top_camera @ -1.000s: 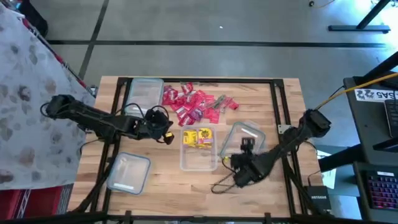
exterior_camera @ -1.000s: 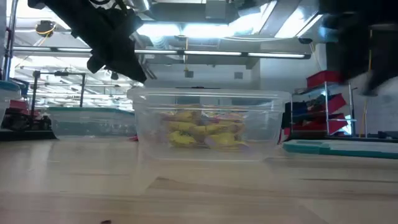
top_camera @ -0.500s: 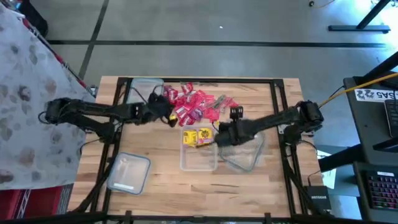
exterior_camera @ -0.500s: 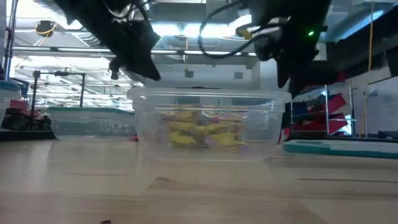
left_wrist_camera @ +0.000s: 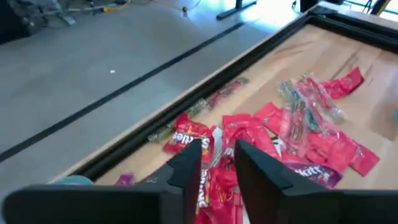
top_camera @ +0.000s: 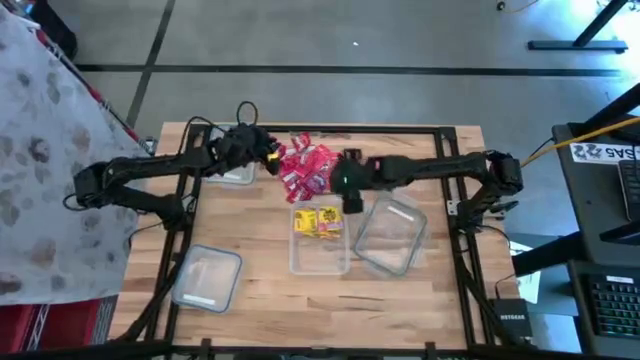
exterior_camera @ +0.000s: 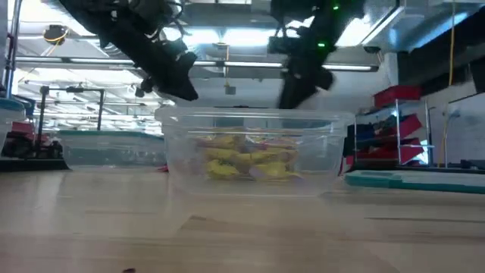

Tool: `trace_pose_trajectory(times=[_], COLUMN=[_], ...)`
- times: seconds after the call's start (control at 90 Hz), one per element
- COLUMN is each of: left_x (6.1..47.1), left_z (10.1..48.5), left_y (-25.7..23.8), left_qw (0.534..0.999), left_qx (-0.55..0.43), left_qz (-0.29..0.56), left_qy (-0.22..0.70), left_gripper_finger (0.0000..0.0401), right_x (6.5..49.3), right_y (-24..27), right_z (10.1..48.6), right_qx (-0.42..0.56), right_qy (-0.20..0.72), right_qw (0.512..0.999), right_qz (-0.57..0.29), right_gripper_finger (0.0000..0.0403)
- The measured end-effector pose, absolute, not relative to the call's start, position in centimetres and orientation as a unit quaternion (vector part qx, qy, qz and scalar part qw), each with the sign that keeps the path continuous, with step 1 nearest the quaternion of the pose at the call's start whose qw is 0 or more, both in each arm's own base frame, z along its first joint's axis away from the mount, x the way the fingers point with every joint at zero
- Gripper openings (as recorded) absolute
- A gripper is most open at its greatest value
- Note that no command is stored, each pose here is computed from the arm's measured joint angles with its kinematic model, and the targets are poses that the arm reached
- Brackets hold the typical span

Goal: Sort candy
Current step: Put the violet candy into the right transparent bin

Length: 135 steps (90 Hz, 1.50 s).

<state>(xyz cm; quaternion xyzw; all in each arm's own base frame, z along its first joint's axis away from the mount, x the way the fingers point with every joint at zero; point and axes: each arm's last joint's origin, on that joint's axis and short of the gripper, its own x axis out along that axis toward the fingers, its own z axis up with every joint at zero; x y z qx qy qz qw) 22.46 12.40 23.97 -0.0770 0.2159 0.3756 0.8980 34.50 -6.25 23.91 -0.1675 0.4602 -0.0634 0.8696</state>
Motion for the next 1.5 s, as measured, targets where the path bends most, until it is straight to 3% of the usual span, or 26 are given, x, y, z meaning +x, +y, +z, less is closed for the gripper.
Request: trace_pose_trajectory(times=[0.2, 0.433, 0.667, 1.033, 1.233, 1.5], left_x=[23.0, 23.5, 23.6, 23.9, 24.1, 24.2], left_z=[23.2, 22.1, 21.9, 21.9, 21.7, 21.4], left_y=[12.7, 12.7, 12.2, 11.6, 11.1, 10.2], left_qw=[0.896, 0.890, 0.890, 0.895, 0.895, 0.894], left_qx=[-0.078, -0.086, -0.083, -0.079, -0.082, -0.072], left_qz=[0.375, 0.372, 0.361, 0.351, 0.343, 0.328], left_qy=[0.225, 0.249, 0.264, 0.264, 0.272, 0.296], left_gripper_finger=[0.0114, 0.0116, 0.0116, 0.0116, 0.0116, 0.0116], right_x=[34.8, 35.5, 36.9, 37.2, 37.8, 39.4], right_y=[-10.9, -13.0, -13.0, -12.9, -12.4, -10.9], right_z=[23.4, 19.3, 15.2, 13.4, 14.2, 16.5], right_qx=[-0.139, -0.086, -0.094, -0.046, -0.049, -0.076], right_qy=[0.363, 0.385, 0.420, 0.440, 0.446, 0.456], right_qw=[0.919, 0.918, 0.903, 0.896, 0.893, 0.886], right_qz=[-0.059, 0.018, 0.002, -0.022, -0.040, -0.034], right_gripper_finger=[0.0215, 0.0215, 0.0210, 0.0122, 0.0090, 0.0085])
